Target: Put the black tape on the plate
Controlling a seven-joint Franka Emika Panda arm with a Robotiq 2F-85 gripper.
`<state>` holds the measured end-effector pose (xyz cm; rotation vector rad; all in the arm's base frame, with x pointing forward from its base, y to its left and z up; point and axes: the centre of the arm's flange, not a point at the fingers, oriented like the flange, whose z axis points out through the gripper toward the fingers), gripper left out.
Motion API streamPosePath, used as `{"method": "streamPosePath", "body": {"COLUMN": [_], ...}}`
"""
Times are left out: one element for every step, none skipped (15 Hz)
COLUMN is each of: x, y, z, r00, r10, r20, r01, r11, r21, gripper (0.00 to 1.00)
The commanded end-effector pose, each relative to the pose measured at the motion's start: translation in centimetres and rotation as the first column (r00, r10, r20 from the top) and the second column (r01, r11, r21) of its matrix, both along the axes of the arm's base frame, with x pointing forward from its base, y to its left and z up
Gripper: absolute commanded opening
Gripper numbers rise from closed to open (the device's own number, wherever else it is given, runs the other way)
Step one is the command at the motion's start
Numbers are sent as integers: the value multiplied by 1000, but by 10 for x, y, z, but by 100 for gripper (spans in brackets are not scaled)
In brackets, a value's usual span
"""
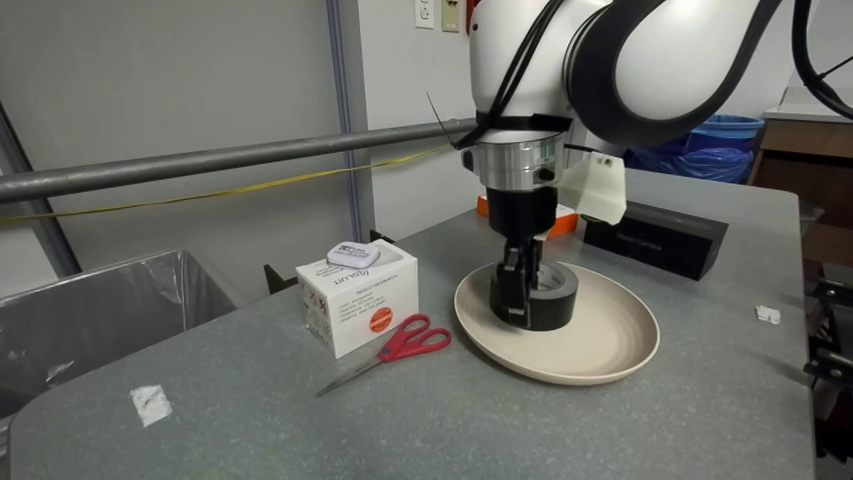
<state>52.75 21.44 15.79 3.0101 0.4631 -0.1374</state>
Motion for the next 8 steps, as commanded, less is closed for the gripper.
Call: {"method": "streamPosePath", "body": {"x": [-2, -3, -4, -4, -4, -4, -4, 1], "y": [2, 1, 0, -2, -4, -6, -9, -3], "z": [4, 6, 8, 11, 13, 16, 20, 6], "r00": [1000, 1000, 1000, 1000, 1000, 1000, 999, 1000], "r10": [22, 22, 12, -2, -13, -25, -34, -8], "r20": [21, 17, 13, 12, 15, 11, 3, 7], "r01": [-22, -22, -12, 2, 13, 25, 34, 8], "r11": [1000, 1000, 1000, 1000, 1000, 1000, 999, 1000], "r21": [-9, -7, -7, -8, -6, -7, -6, -2], "gripper": [97, 100, 100, 100, 100, 100, 100, 100]}}
